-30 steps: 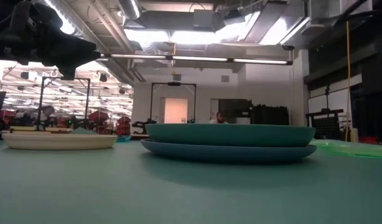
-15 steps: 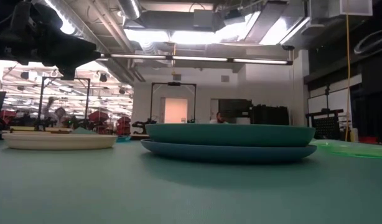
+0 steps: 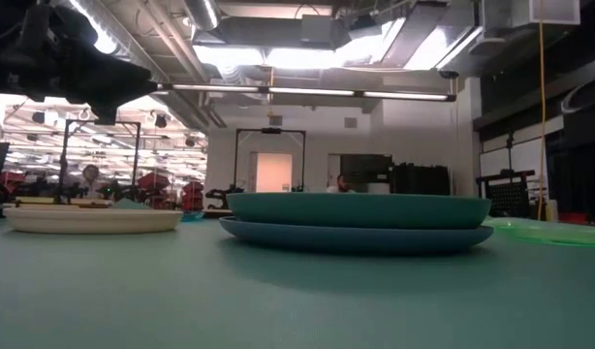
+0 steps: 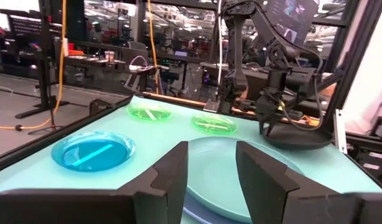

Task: Stack plastic plates
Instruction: Stack the black plate on top of the green plate

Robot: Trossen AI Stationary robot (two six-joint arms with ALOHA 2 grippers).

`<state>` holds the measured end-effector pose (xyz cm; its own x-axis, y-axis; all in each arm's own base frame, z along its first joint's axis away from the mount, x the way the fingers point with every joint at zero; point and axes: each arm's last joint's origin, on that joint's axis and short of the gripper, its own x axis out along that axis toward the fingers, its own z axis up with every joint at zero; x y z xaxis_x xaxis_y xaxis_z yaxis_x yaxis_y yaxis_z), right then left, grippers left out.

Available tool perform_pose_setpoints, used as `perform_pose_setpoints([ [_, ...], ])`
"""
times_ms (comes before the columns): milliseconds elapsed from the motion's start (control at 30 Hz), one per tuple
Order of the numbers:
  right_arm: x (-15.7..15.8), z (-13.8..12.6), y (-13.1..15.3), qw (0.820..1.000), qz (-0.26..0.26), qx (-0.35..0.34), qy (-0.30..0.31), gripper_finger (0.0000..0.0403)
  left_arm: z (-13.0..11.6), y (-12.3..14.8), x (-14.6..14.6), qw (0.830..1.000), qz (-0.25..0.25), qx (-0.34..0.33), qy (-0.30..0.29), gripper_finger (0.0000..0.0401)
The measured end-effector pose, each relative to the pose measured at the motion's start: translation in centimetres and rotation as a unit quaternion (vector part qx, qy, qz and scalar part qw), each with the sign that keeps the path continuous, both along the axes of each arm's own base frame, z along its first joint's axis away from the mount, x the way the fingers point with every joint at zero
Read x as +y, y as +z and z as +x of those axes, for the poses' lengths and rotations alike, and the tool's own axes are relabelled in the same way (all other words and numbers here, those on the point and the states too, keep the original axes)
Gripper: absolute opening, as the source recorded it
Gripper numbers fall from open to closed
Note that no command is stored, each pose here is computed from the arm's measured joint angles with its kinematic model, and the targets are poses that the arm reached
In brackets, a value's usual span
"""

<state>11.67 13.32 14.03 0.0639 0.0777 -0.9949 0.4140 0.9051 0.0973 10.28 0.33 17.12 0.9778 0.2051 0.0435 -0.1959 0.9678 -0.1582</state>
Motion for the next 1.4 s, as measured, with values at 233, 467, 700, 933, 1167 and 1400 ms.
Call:
perform_pose_setpoints([
  [233,0.2,0.2,0.1,1.000,0.007,-0.017,0.001,0.0014,0.0,0.0,0.1,1.000,0.000,0.000,0.015,0.0128],
  [467,0.7,0.6,1.1,0.999,0.022,-0.036,0.024,0.0003,0.0,0.0,0.1,1.000,-0.001,0.000,0.015,0.0128],
  [700,0.8,1.6,2.8,0.996,0.037,-0.075,-0.015,0.0001,0.0,0.0,0.1,1.000,-0.002,0.000,0.015,0.0128],
  [933,0.7,3.0,4.4,0.993,0.054,-0.104,-0.020,0.0001,0.0,0.0,0.1,1.000,-0.004,-0.001,0.015,0.0128],
  [1167,0.5,4.9,6.0,0.986,0.078,-0.145,-0.030,0.0001,0.0,0.0,0.1,1.000,-0.004,-0.001,0.015,0.0128],
  [1400,-1.4,7.7,7.2,0.967,0.096,-0.207,-0.112,0.0000,0.0,0.0,0.1,1.000,-0.004,-0.001,0.015,0.0128],
])
